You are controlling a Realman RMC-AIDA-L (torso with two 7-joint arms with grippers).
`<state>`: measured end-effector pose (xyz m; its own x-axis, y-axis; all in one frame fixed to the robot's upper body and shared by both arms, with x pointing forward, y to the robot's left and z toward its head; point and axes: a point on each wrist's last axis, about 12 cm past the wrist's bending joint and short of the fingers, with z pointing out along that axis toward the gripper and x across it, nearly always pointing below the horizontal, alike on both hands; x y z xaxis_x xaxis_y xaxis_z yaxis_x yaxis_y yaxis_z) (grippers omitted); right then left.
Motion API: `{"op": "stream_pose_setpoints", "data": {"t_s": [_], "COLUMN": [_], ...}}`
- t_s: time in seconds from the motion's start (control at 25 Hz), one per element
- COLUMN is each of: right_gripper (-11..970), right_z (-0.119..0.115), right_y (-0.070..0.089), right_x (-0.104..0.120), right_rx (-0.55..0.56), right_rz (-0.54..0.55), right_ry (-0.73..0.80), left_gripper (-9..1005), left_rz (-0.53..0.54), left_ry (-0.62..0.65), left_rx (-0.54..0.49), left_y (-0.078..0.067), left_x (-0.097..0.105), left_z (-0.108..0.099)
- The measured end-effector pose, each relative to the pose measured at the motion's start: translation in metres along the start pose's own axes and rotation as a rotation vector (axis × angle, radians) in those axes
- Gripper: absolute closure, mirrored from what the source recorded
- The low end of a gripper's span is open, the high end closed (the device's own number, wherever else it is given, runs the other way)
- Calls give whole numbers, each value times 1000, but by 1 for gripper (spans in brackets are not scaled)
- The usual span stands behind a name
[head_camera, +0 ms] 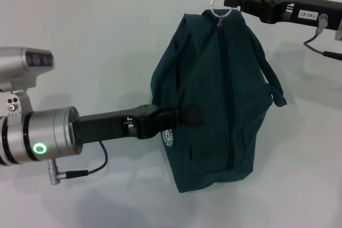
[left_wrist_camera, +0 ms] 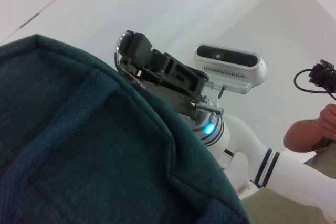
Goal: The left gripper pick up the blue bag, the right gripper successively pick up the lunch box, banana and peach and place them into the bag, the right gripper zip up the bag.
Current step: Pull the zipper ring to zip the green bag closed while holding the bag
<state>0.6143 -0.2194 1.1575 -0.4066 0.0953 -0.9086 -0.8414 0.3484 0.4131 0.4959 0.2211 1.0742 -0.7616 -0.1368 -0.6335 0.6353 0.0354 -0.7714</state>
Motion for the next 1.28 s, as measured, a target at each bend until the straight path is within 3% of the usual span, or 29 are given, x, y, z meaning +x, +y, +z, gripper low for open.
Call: {"op": "stream_pose_setpoints", "data": {"t_s": [0.56,0.8,1.12,1.28], "right_gripper": [930,929,929,928], "right_z": [-1,-10,-15,-19], "right_y": [1,5,11,12], "right_x": [-4,-3,3,6], "right_rx": [0,-23,-60,-63], "right_rz": [-34,-54,-60,-59], "right_ry": [-4,-21,-25,-39], "left_gripper": [864,835,371,290], "left_rz": [-6,2,-62,-104], "left_ry": [-11,-107,-243,-201], "left_rx": [0,-30,-90,-140], "left_y": [-1,0,4,10], "left_x": [2,-9,-29,-41], "left_z": [-4,-16,-32,-33]}}
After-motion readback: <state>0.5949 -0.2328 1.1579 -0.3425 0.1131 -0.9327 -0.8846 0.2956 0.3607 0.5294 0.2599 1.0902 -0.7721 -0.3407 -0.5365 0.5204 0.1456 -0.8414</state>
